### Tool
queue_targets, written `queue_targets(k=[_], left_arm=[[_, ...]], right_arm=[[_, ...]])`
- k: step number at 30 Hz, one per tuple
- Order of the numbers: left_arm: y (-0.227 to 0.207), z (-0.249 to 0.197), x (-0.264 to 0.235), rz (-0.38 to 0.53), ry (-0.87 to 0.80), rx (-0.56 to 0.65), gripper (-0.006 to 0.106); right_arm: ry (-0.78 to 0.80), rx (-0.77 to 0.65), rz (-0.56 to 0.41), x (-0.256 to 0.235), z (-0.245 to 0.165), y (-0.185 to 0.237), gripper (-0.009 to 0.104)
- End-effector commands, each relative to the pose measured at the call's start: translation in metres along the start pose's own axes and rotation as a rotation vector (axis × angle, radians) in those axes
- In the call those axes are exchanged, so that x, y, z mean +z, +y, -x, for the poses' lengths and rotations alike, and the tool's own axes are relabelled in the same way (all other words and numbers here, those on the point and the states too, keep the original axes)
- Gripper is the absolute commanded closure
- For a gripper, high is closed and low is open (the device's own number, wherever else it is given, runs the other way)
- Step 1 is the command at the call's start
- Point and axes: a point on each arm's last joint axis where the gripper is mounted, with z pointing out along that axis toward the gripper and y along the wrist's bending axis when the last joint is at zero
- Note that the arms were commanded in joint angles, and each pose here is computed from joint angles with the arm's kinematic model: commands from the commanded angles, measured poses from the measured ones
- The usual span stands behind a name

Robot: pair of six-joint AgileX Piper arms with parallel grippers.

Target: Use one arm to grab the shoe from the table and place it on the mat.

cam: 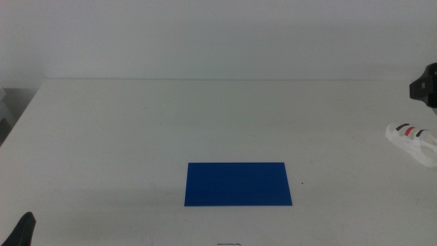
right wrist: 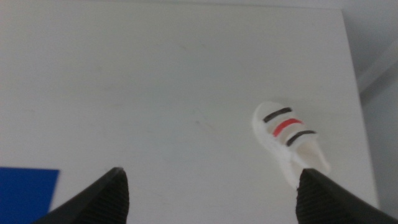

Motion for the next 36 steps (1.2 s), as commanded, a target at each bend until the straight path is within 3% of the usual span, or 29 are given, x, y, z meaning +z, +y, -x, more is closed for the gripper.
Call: queue_targets(k=[1,11,17,26,36], left_arm=[[0.0,0.01,-0.002,0.001,-0.106,-0.023,0.007],[0.0,0.01,-0.002,0.001,-0.106,-0.023,0.007],[0.0,0.01,-0.002,0.001,-0.106,-0.023,0.007],[0.0,0.01,-0.002,0.001,-0.106,-0.023,0.007],[0.0,0.01,-0.002,0.001,-0.106,-0.023,0.007]], right_arm=[[-0.077,-0.061,-0.034,-0.011,0.023,-0.004,0.001],[0.196,-0.179,-0.177,0.028,0.08,-0.02,0.001],[0.418,-0.306,-0.248,0.076,0.095,-0.033,0.001],[0.565,-0.341,-0.193,0.142,0.092,-0.074,0.001],[0.642,-0.336,0.037,0.191,0.059,-0.106,0.001]])
